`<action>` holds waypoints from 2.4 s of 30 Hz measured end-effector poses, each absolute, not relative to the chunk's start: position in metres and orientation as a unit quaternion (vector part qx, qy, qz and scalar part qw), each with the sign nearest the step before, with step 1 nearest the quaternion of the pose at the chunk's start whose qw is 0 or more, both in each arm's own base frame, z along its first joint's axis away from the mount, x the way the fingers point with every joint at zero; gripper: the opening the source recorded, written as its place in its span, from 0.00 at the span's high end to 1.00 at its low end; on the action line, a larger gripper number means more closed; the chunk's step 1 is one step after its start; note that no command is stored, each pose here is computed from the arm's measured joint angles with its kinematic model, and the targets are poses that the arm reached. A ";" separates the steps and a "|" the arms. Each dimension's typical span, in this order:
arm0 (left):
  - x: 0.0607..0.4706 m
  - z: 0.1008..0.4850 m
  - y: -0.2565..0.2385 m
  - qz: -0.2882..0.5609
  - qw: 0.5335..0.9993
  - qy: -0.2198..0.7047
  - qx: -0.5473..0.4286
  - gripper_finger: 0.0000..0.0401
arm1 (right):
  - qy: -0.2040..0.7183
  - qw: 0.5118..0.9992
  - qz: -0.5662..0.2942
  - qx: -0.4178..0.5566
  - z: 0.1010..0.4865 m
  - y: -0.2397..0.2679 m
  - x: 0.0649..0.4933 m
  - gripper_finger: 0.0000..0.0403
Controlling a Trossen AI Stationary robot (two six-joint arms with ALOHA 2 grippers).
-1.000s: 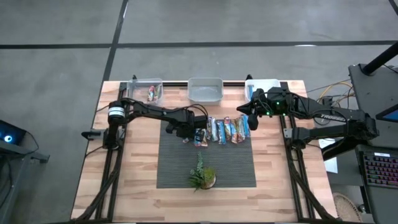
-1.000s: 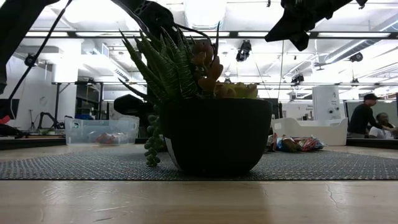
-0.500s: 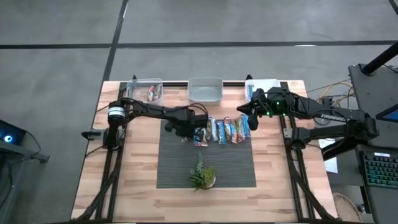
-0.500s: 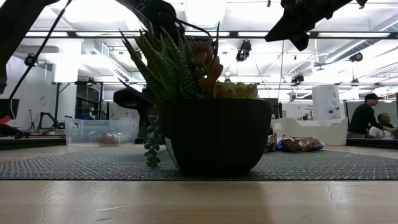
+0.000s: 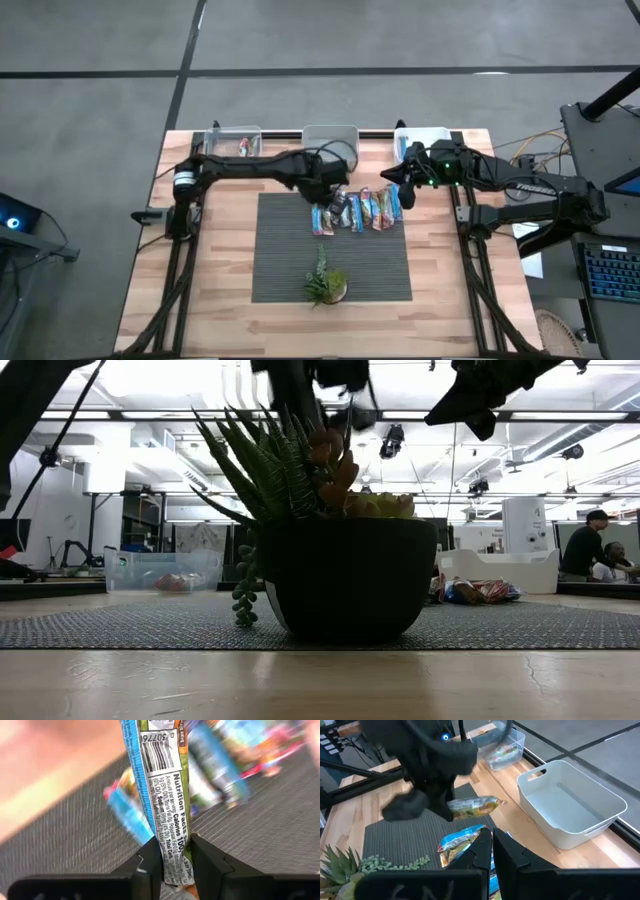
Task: Pick and place Granola Bars by type
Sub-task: Put the yellow granola bar into the white bin
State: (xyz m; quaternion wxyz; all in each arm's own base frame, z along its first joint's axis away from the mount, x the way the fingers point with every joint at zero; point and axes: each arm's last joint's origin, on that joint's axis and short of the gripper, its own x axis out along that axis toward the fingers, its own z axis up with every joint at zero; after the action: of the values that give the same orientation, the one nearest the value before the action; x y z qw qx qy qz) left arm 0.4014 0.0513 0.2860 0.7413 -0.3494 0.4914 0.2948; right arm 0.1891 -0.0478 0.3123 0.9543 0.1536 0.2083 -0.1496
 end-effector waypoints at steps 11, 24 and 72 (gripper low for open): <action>0.381 0.381 0.054 0.293 0.838 0.390 -0.246 0.82 | 0.152 0.971 -0.138 0.120 0.354 -0.047 0.187 0.98; 0.330 0.464 0.048 0.233 0.936 0.238 -0.114 0.82 | 0.038 0.987 -0.127 0.091 0.433 -0.044 0.173 0.97; 0.267 0.541 0.031 0.060 0.997 0.042 0.015 0.82 | -0.071 0.995 -0.041 0.064 0.501 -0.051 0.222 0.22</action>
State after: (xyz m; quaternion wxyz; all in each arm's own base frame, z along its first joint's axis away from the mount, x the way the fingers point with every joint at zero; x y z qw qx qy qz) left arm 0.2669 0.0315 0.5412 0.9972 0.0153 0.0418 0.0602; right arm 0.2220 -0.0512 0.5009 0.9946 0.0639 -0.0706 -0.0410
